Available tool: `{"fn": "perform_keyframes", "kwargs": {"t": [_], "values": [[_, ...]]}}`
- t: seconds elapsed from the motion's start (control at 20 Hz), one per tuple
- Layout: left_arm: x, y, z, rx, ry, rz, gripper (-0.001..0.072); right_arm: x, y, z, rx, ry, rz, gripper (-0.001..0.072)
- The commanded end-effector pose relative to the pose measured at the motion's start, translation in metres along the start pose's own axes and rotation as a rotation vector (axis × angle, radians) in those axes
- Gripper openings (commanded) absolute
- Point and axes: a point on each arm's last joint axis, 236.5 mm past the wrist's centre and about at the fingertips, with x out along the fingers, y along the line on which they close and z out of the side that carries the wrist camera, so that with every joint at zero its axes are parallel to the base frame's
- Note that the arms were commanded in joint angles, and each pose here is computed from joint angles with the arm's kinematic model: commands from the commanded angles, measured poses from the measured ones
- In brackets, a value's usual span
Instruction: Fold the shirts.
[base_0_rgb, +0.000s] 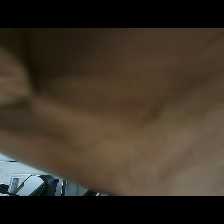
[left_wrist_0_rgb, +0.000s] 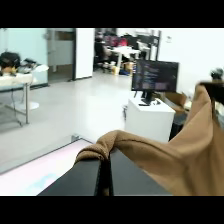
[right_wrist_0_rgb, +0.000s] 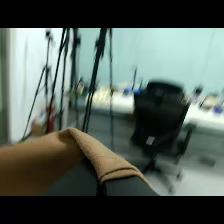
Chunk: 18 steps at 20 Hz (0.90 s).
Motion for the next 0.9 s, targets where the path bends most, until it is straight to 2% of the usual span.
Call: {"fn": "perform_keyframes", "kwargs": {"t": [0.0,0.1,0.25,0.45,0.65,0.85], "values": [[0.013,0.084,-0.072,-0.202,0.188,0.079,0.0028,0.061,-0.006,-0.116,0.231,0.368,0.195,0.0013],[0.040,0.134,-0.172,-0.365,0.467,0.100,0.0027,0.089,-0.017,-0.189,0.358,0.522,0.230,0.0012],[0.070,0.196,-0.324,-0.544,0.801,0.152,0.0028,0.116,-0.036,-0.306,0.533,0.692,0.197,0.0012],[0.098,0.266,-0.480,-0.710,0.963,0.151,0.0028,0.139,-0.058,-0.457,0.610,0.824,0.097,0.0012],[0.108,0.327,-0.558,-0.889,0.998,0.182,0.0024,0.186,-0.076,-0.535,0.738,0.778,0.084,0.0012],[0.132,0.363,-0.560,-0.872,0.859,0.240,0.0026,0.234,-0.094,-0.544,0.833,0.684,0.112,0.0013]]}}
